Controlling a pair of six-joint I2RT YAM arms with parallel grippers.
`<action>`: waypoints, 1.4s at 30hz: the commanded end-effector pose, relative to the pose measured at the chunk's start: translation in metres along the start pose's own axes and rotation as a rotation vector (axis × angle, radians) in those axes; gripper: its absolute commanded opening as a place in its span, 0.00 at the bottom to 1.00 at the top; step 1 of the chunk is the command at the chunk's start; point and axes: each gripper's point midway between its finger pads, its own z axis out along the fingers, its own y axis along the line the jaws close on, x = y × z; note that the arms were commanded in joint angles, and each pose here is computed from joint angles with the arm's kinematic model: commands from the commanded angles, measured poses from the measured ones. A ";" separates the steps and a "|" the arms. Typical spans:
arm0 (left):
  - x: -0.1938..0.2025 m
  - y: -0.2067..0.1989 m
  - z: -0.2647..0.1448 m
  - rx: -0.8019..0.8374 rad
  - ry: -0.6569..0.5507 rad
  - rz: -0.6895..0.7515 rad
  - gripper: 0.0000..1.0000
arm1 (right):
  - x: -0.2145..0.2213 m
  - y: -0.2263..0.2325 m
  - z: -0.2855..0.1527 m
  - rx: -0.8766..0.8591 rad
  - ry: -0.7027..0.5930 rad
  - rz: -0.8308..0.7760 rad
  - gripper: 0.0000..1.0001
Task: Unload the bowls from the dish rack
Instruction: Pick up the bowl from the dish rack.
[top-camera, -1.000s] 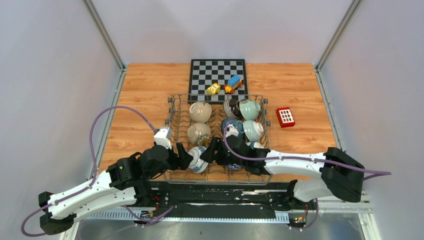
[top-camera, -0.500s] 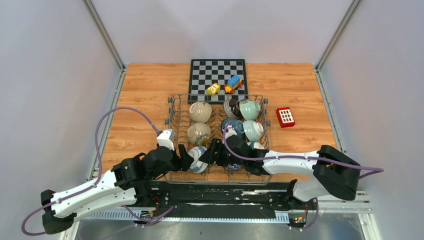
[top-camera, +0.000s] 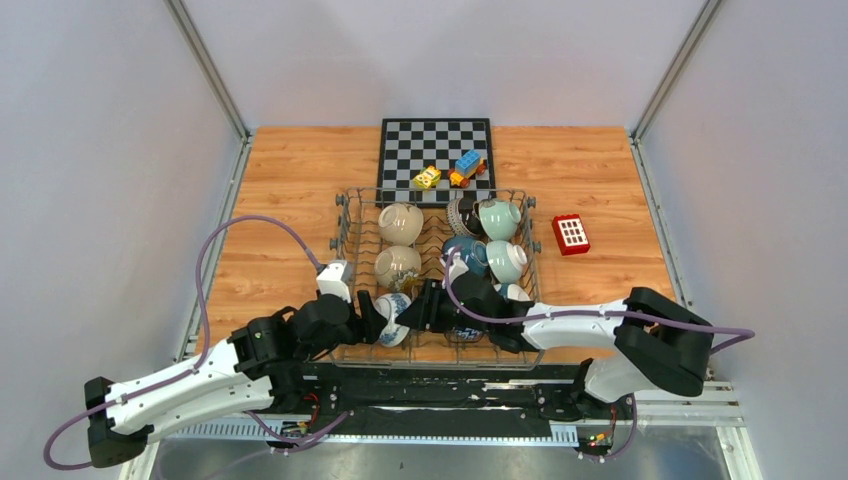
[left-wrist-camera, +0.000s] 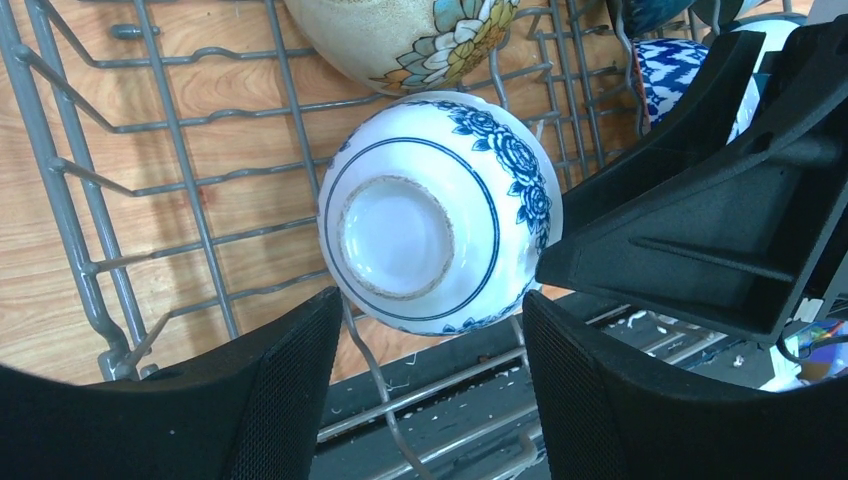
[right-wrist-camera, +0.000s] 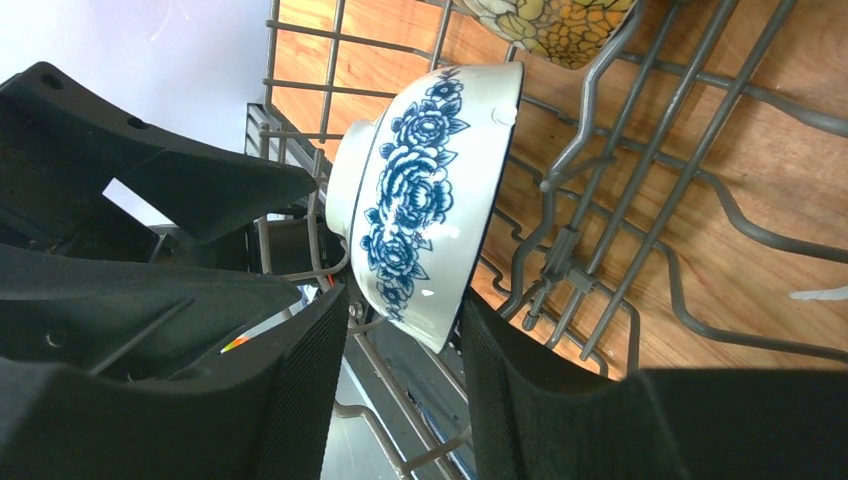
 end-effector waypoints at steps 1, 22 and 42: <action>0.001 0.001 0.004 -0.005 -0.010 -0.015 0.68 | 0.000 0.001 0.003 -0.042 0.003 0.002 0.47; 0.009 0.003 0.009 -0.008 0.005 -0.017 0.58 | -0.002 0.014 0.012 -0.143 -0.006 0.030 0.33; 0.006 0.008 0.000 -0.021 0.000 -0.018 0.56 | 0.002 0.029 0.027 -0.253 0.025 0.045 0.12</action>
